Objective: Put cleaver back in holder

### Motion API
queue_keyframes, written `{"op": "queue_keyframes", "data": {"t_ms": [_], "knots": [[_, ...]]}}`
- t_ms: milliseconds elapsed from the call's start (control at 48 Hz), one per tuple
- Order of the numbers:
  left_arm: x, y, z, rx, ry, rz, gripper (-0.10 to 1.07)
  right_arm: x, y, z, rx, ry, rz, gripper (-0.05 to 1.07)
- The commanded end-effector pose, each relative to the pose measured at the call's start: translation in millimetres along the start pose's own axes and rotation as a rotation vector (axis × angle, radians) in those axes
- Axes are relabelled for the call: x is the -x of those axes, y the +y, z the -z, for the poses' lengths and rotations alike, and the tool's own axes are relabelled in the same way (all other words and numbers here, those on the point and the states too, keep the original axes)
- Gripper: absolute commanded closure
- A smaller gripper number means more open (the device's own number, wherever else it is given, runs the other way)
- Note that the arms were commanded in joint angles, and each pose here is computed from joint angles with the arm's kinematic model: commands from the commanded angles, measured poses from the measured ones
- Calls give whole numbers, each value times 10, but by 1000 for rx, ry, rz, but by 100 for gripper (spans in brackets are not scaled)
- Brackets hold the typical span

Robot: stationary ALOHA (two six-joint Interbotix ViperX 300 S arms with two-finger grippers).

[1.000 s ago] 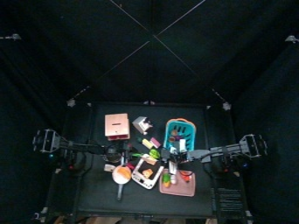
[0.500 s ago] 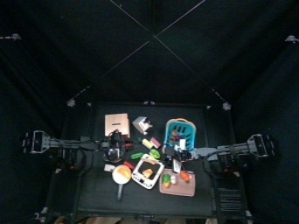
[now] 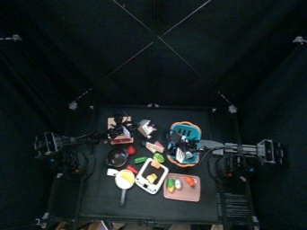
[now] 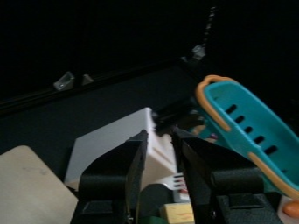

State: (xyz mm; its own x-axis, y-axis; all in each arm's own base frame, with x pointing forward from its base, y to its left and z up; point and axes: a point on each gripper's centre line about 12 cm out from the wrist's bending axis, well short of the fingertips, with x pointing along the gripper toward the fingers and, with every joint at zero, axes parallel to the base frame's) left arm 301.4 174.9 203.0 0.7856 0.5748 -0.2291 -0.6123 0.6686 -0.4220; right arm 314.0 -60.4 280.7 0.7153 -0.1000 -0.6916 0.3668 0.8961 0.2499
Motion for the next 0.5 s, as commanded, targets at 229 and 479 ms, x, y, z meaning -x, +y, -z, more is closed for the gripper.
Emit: {"op": "queue_keyframes", "data": {"t_ms": [229, 479], "knots": [[-563, 141, 60, -5, 78, -67, 27, 156, -303, -226, -67, 7, 84, 58], [-652, 141, 171, -24, 148, -72, 27, 133, -306, -242, -77, 11, 83, 58]]}}
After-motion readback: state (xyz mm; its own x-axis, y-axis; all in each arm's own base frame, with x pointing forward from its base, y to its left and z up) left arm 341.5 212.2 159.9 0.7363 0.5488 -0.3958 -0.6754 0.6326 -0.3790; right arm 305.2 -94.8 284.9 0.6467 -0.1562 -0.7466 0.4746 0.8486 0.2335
